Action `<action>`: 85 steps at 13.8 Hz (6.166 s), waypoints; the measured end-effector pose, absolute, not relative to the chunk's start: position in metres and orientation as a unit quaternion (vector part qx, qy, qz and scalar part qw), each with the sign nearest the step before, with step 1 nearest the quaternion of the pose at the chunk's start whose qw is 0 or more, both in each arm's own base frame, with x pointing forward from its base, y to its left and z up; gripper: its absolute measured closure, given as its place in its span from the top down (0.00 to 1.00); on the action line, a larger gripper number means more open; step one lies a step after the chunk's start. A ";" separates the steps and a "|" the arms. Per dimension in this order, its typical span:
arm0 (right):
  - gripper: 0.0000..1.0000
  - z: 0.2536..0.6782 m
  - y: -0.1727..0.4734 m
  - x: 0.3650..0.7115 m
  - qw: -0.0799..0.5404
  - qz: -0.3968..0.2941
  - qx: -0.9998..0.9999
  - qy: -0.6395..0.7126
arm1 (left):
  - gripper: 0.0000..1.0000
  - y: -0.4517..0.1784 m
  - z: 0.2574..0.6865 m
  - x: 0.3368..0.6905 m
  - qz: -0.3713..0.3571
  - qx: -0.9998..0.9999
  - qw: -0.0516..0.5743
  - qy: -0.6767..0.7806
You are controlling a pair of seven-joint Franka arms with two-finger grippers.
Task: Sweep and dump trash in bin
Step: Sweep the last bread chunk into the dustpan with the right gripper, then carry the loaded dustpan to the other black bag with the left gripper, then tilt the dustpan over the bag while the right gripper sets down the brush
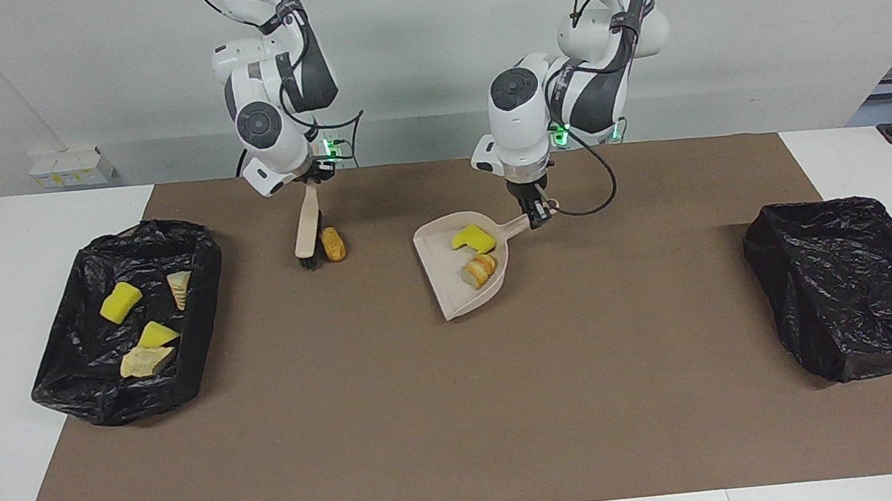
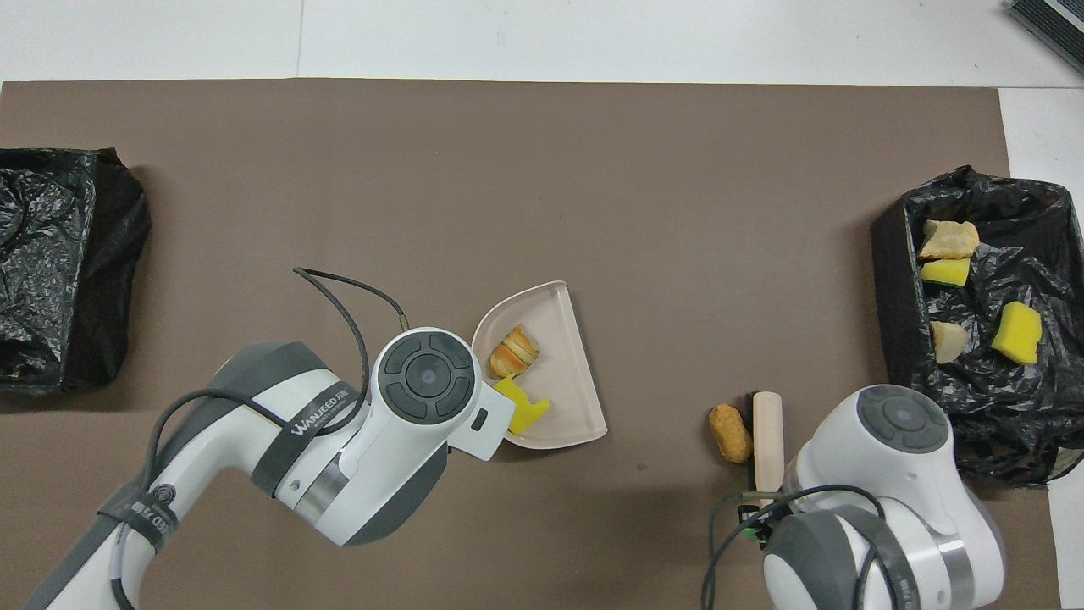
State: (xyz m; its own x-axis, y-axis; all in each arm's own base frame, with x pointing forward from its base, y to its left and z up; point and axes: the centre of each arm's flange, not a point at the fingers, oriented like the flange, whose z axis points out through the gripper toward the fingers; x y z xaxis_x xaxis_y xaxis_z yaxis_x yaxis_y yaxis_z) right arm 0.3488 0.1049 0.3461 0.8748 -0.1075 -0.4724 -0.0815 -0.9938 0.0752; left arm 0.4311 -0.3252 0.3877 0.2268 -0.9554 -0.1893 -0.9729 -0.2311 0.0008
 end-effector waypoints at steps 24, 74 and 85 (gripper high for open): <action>0.26 0.376 0.334 0.441 -0.118 -0.206 0.970 -0.042 | 0.32 -0.312 0.345 0.446 0.040 -0.685 0.042 0.727; 1.00 0.368 0.348 0.308 -0.017 -0.213 0.977 -0.023 | 0.32 0.176 0.509 0.607 0.054 -0.821 -0.020 0.568; 1.00 0.541 0.162 0.491 0.010 -0.117 0.993 -0.002 | 0.32 0.305 0.484 0.629 0.011 -0.718 0.004 0.696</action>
